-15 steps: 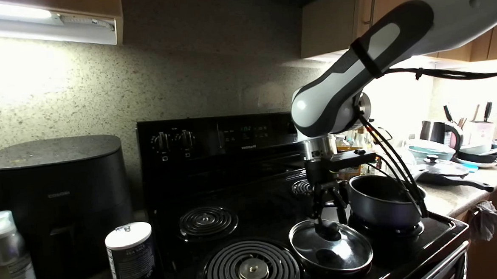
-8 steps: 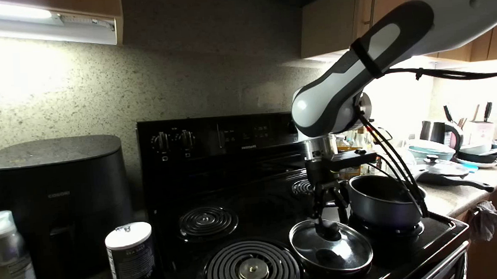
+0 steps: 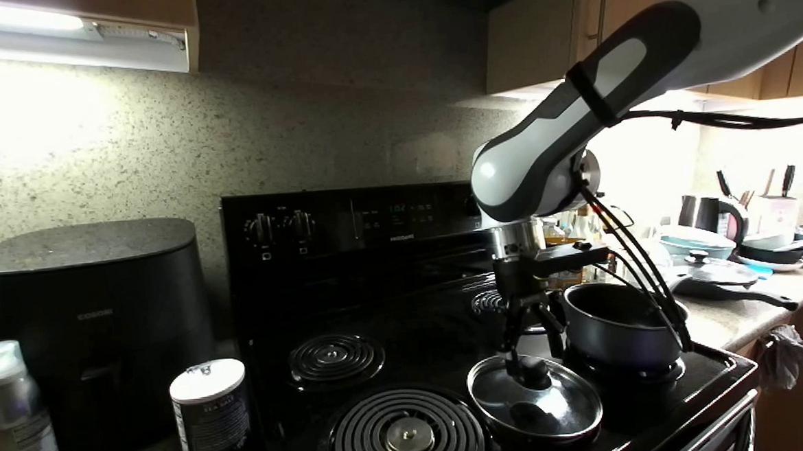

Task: Pick up the lid from the stove and put it on the pot

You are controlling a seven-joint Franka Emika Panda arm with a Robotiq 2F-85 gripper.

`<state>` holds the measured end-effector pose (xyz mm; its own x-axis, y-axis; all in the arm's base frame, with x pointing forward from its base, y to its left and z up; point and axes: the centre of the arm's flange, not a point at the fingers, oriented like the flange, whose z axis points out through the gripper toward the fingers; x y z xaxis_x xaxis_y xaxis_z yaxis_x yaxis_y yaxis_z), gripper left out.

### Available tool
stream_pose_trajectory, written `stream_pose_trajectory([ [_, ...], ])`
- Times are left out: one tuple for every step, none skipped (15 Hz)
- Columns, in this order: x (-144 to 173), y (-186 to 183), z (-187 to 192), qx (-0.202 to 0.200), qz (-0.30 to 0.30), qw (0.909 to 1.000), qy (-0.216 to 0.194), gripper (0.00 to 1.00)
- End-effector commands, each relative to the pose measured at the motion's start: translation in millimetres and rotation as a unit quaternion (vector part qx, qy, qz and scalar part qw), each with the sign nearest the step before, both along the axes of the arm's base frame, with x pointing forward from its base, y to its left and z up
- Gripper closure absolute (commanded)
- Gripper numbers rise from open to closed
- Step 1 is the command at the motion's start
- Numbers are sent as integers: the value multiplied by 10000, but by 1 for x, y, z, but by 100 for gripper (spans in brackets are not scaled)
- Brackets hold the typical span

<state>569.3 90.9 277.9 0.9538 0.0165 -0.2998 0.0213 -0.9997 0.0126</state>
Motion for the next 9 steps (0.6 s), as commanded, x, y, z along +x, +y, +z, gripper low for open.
stream_pose_trajectory([
  [3, 0, -4, -20, -14, 10000, 40, 0],
  [4, -1, -5, -22, -15, 10000, 56, 0],
  [4, -1, -6, -24, -18, 10000, 69, 0],
  [4, 0, -7, -24, -25, 10000, 82, 0],
  [5, 0, -8, -15, -70, 9999, 89, 0],
  [6, -1, -8, -3, -100, 9999, 118, 0],
  [1, 0, -8, -5, -10, 10000, 57, 0],
  [2, 0, -9, -5, -14, 10000, 59, 0],
  [3, 0, -9, -5, -16, 10000, 61, 0],
])
